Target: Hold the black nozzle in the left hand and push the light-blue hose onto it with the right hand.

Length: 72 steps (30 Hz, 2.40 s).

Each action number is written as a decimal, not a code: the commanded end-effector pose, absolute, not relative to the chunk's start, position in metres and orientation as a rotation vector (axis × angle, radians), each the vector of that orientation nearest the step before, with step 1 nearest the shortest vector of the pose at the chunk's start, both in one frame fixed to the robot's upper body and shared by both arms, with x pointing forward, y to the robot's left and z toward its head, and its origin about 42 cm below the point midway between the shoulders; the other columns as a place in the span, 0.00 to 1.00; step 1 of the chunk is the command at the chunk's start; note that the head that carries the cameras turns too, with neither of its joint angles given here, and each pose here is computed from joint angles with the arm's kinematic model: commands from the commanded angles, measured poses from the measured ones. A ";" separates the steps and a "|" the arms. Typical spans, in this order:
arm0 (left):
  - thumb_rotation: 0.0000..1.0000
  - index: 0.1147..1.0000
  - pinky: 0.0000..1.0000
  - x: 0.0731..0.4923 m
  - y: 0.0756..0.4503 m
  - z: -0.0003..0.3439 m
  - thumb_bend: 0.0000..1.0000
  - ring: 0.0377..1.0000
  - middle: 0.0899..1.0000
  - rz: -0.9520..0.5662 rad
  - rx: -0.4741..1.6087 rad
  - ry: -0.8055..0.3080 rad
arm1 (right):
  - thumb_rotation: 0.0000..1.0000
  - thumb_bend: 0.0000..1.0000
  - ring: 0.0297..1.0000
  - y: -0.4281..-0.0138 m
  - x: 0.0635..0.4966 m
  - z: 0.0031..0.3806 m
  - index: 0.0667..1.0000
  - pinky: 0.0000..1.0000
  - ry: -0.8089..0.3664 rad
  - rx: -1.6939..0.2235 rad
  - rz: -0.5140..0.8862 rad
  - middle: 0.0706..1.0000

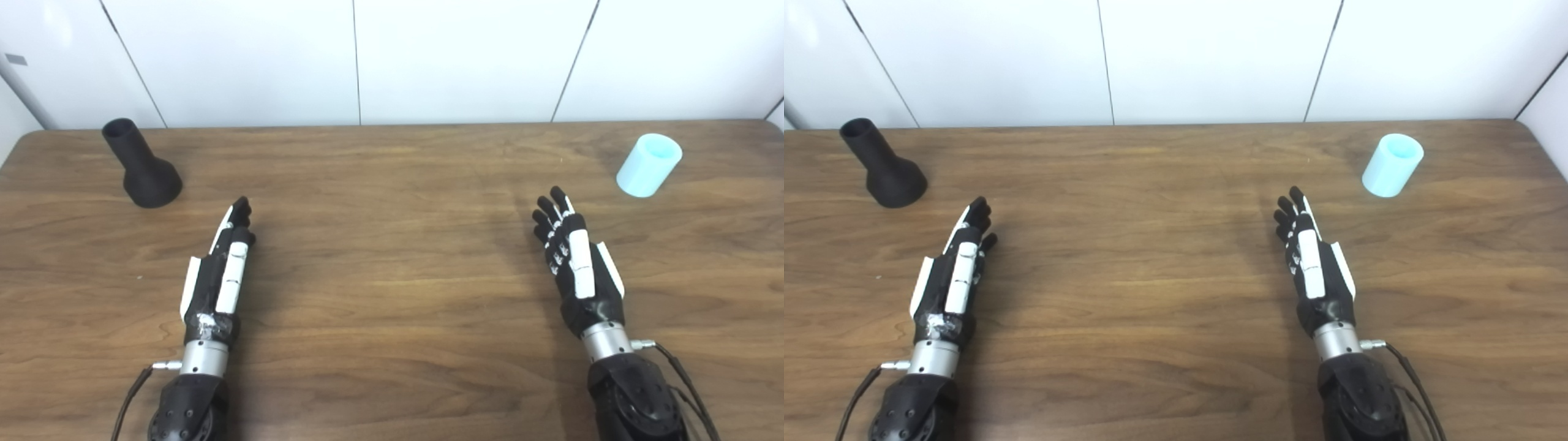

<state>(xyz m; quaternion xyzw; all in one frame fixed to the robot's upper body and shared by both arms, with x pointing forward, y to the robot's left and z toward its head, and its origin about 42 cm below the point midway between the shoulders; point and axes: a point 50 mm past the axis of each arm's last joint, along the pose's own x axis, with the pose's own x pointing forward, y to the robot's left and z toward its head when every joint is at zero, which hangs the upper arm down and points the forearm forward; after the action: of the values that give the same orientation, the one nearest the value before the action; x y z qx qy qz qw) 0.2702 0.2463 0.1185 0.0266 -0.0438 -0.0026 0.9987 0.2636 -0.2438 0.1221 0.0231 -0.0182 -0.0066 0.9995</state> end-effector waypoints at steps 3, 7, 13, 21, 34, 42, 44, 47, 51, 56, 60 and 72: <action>0.85 0.96 1.00 0.266 0.244 0.102 0.55 1.00 0.97 -0.010 0.047 -0.022 | 1.00 0.55 0.96 -0.244 0.268 0.133 0.99 0.99 -0.076 0.040 -0.004 0.96; 0.85 0.96 1.00 0.266 0.244 0.102 0.55 1.00 0.98 -0.011 0.046 -0.022 | 1.00 0.55 0.96 -0.244 0.268 0.133 0.99 0.99 -0.079 0.044 -0.003 0.96; 0.86 0.97 1.00 0.267 0.244 0.102 0.55 1.00 0.97 -0.013 0.048 -0.022 | 1.00 0.54 0.96 -0.244 0.267 0.134 0.99 0.99 -0.078 0.045 -0.006 0.96; 0.86 0.96 1.00 0.266 0.244 0.103 0.55 1.00 0.97 -0.011 0.049 -0.021 | 1.00 0.54 0.96 -0.244 0.267 0.134 0.99 0.99 -0.075 0.042 -0.003 0.96; 0.79 0.95 1.00 0.262 0.233 0.094 0.57 1.00 0.96 -0.013 0.048 -0.022 | 1.00 0.54 0.96 -0.257 0.265 0.121 1.00 1.00 -0.064 0.045 -0.006 0.97; 0.80 0.96 1.00 0.260 0.216 0.083 0.51 1.00 0.96 -0.019 0.092 -0.008 | 1.00 0.52 0.98 -0.273 0.266 0.109 1.00 0.99 -0.082 0.045 0.019 1.00; 0.81 0.96 1.00 0.260 0.212 0.080 0.49 1.00 0.96 -0.020 0.106 -0.003 | 1.00 0.53 0.99 -0.277 0.266 0.107 1.00 0.99 -0.080 0.051 0.025 1.00; 0.82 0.96 1.00 0.260 0.207 0.077 0.48 1.00 0.96 -0.017 0.106 0.003 | 1.00 0.55 0.98 -0.281 0.266 0.106 1.00 1.00 -0.075 0.061 0.021 1.00; 0.79 0.96 1.00 0.260 0.201 0.074 0.49 1.00 0.97 -0.009 0.086 0.014 | 1.00 0.56 0.98 -0.285 0.267 0.106 1.00 1.00 -0.076 0.069 0.021 1.00; 0.74 0.96 1.00 0.263 0.197 0.073 0.54 1.00 0.97 0.002 0.086 0.014 | 1.00 0.54 0.98 -0.285 0.266 0.110 1.00 1.00 -0.077 0.078 0.024 0.99; 0.74 0.96 1.00 0.263 0.197 0.077 0.59 1.00 0.97 0.018 0.107 -0.001 | 1.00 0.52 0.98 -0.286 0.265 0.112 1.00 1.00 -0.082 0.078 0.021 0.99; 0.50 0.94 0.99 0.270 0.210 0.118 0.64 0.98 0.95 0.128 0.110 -0.139 | 1.00 0.53 0.98 -0.285 0.263 0.113 1.00 1.00 -0.081 0.084 0.035 0.99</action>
<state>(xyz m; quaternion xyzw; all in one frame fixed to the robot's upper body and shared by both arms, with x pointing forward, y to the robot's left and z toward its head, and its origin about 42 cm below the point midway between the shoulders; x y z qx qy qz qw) 0.2782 0.2070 0.1214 0.0581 -0.0701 0.0481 0.9947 0.2649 -0.2826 0.1110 0.0405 -0.0373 0.0164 0.9983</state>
